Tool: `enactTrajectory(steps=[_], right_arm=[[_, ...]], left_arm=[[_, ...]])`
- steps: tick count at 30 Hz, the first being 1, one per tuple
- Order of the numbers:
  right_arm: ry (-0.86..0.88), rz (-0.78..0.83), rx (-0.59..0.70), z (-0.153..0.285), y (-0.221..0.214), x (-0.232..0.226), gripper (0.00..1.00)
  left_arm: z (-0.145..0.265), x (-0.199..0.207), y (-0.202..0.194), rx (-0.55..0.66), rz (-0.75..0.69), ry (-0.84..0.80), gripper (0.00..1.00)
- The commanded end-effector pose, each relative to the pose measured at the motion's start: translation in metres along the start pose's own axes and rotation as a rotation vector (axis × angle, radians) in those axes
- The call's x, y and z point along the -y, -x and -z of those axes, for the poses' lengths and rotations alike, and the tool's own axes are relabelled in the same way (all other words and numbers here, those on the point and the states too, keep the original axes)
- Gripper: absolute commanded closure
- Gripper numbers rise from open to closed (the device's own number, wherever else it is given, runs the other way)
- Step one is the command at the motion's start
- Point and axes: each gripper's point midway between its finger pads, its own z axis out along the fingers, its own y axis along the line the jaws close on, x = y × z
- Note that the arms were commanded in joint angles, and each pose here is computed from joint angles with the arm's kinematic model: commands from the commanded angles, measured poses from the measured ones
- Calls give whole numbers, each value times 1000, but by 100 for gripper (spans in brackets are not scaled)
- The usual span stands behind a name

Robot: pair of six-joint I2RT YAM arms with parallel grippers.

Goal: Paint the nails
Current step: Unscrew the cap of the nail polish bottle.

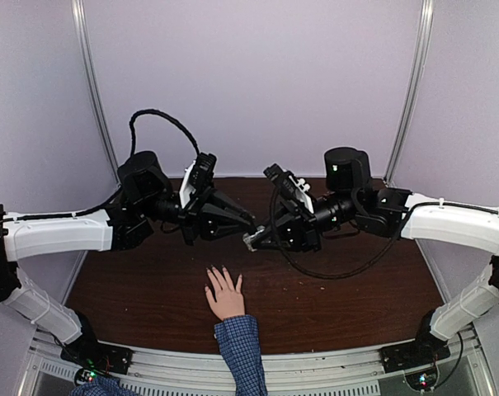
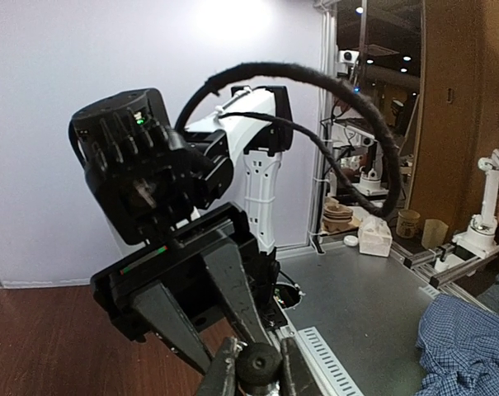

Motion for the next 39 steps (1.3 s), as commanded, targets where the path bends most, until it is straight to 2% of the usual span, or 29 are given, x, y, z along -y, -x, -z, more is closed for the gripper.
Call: enactTrajectory(steps=[1,9,16,20,33,39], right_arm=[[-137,64,45,12,14,15,100],[-357,82,40,25,13,47,100],[-623,85,12,43,1,92,100],[-746,95,36,54,5,113,100],[-928,78,-13,54,-13,168,100],[-987,71,-50,55,-21,184,100]], left_arm=[[3,-12,17,13,-31,117,100],[10,-37,19,-6,-9,287,100],[33,-90,11,-26,94,613,100],[51,-114,5,12,151,778,100],[93,-173,-28,43,249,1176,100],[98,-187,-42,44,309,1245,100]])
